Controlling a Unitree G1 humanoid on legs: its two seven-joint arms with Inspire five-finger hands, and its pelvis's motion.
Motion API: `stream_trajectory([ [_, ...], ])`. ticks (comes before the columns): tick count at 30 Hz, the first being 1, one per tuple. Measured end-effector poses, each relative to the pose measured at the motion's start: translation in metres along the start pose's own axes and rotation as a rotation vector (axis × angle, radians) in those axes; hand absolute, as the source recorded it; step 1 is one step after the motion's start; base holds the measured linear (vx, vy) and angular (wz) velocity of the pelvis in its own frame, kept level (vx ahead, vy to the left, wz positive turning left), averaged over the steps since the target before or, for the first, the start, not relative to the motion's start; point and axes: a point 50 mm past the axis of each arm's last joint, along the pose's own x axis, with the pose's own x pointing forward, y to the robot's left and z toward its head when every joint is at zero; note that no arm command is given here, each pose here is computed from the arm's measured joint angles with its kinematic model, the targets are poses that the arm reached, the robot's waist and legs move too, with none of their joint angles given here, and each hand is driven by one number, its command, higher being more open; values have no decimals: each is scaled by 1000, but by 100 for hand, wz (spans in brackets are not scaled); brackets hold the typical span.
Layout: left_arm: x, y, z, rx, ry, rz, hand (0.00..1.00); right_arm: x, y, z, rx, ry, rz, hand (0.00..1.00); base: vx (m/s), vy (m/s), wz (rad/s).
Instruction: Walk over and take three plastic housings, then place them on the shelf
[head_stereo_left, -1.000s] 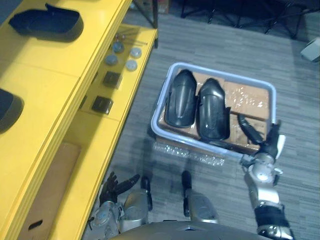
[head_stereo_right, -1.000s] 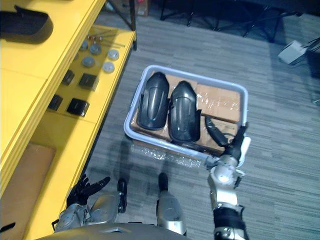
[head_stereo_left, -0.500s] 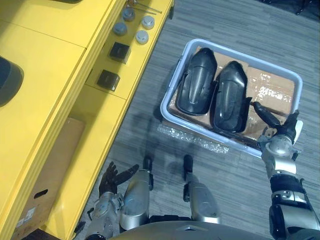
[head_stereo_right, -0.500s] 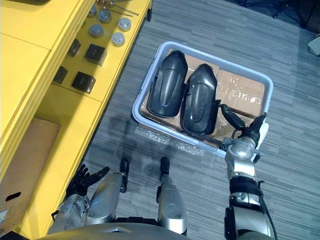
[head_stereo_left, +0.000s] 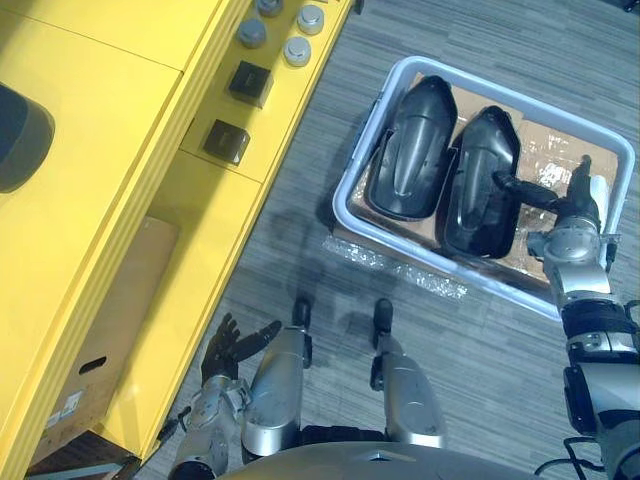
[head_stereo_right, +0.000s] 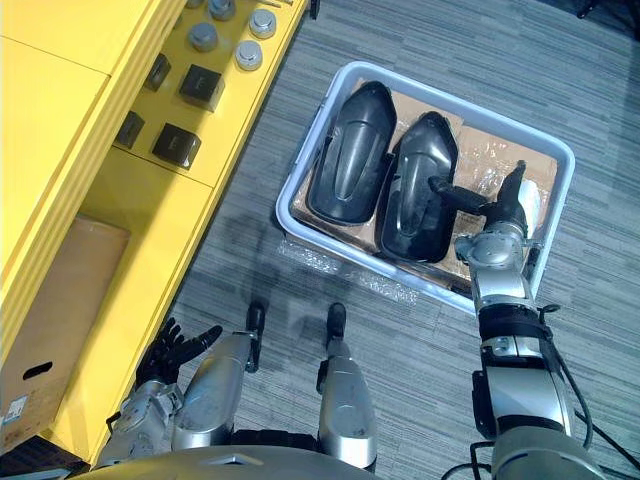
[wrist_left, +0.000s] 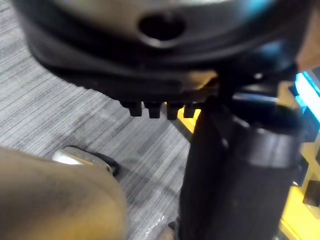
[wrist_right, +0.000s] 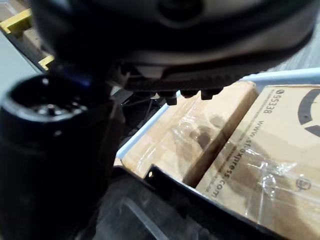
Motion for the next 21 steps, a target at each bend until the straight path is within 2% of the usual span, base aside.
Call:
stream_trajectory([
  [11, 0, -4, 1, -24, -1, -3, 100, 6, -5, -2, -266, 18, 52, 100, -3, 6, 4],
  [12, 0, -4, 1, -27, 0, -2, 100, 6, -3, -3, -280, 24, 66, 0, 0, 0, 0],
  [18, 0, -4, 0, -33, 5, -1, 100, 5, -2, -13, -379, 68, 86, 0, 0, 0, 0],
  [21, 0, -4, 0, -34, 8, 0, 100, 8, -12, -12, -443, 63, 50, 0, -3, 4, 1],
])
